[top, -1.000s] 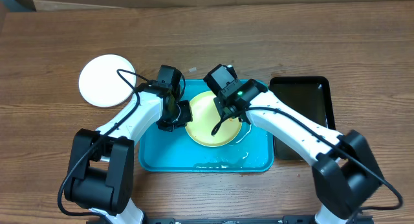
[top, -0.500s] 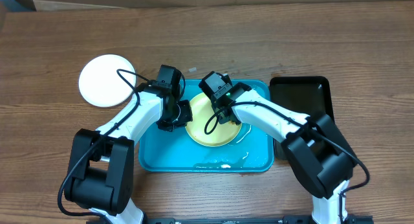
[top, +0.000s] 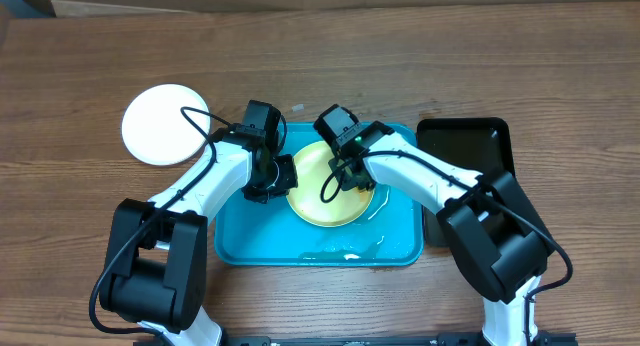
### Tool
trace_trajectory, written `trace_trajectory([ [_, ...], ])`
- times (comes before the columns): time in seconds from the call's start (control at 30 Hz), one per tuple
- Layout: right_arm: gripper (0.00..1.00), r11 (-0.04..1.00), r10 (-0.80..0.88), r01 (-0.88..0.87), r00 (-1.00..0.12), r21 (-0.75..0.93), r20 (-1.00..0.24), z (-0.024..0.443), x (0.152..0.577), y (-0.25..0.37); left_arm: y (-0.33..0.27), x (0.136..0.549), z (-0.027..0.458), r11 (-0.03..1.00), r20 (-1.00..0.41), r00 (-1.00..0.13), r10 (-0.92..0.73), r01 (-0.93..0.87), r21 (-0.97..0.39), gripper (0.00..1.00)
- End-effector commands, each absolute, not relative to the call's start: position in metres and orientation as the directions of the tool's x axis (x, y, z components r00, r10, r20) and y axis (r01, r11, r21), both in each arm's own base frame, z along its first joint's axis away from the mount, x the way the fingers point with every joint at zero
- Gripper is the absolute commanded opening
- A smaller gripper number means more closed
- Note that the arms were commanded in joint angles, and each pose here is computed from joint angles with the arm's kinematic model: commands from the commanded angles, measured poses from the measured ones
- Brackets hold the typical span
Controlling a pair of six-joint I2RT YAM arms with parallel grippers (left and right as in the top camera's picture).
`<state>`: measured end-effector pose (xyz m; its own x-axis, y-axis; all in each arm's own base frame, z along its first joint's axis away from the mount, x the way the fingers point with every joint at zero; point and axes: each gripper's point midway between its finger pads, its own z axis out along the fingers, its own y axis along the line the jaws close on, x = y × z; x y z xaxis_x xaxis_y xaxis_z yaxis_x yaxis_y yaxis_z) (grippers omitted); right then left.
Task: Clean dirty plates on tray and stack at the side
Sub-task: 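Scrub the yellow plate with the sponge in the right gripper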
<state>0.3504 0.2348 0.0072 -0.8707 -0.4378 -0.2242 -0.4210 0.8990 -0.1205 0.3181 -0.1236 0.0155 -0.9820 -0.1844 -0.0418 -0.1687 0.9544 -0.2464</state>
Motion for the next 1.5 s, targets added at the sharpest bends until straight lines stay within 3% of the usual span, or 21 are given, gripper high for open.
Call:
trace_trajectory([
  [0.0,0.04,0.892,-0.45,-0.45,-0.883,-0.029,-0.134,-0.015,0.331,0.237,-0.123,0.318,0.013,0.958,-0.044,-0.984,-0.172,-0.157,-0.239,0.04],
  [0.37,0.04,0.901,-0.434,-0.43,-0.892,-0.059,-0.128,-0.014,0.338,0.222,-0.119,0.319,0.012,0.964,-0.055,-0.984,-0.171,-0.156,-0.215,0.06],
  [0.5,0.04,0.907,-0.416,-0.421,-0.896,0.0,-0.153,-0.013,0.34,0.234,-0.119,0.319,0.012,0.964,-0.055,-0.984,-0.171,-0.156,-0.215,0.06],
  [0.73,0.04,0.967,-0.223,-0.235,-0.966,0.092,-0.13,-0.015,0.339,0.237,-0.119,0.319,0.012,0.964,-0.055,-0.984,-0.171,-0.156,-0.215,0.05],
  [0.83,0.04,0.947,-0.226,-0.244,-0.968,0.21,-0.107,-0.015,0.331,0.254,-0.119,0.319,0.012,0.964,-0.055,-0.984,-0.171,-0.156,-0.215,0.05],
  [1.07,0.04,0.935,-0.228,-0.24,-0.971,0.262,-0.073,-0.021,0.319,0.259,-0.119,0.32,0.012,0.964,-0.056,-0.984,-0.171,-0.156,-0.215,0.05],
  [1.23,0.04,0.868,-0.253,-0.242,-0.967,0.434,-0.033,-0.01,0.304,0.287,-0.119,0.32,0.012,0.964,-0.056,-0.984,-0.171,-0.156,-0.215,0.05],
  [1.47,0.04,0.821,-0.281,-0.265,-0.958,0.505,-0.047,-0.002,0.296,0.313,-0.119,0.32,0.012,0.964,-0.056,-0.984,-0.171,-0.156,-0.215,0.06],
])
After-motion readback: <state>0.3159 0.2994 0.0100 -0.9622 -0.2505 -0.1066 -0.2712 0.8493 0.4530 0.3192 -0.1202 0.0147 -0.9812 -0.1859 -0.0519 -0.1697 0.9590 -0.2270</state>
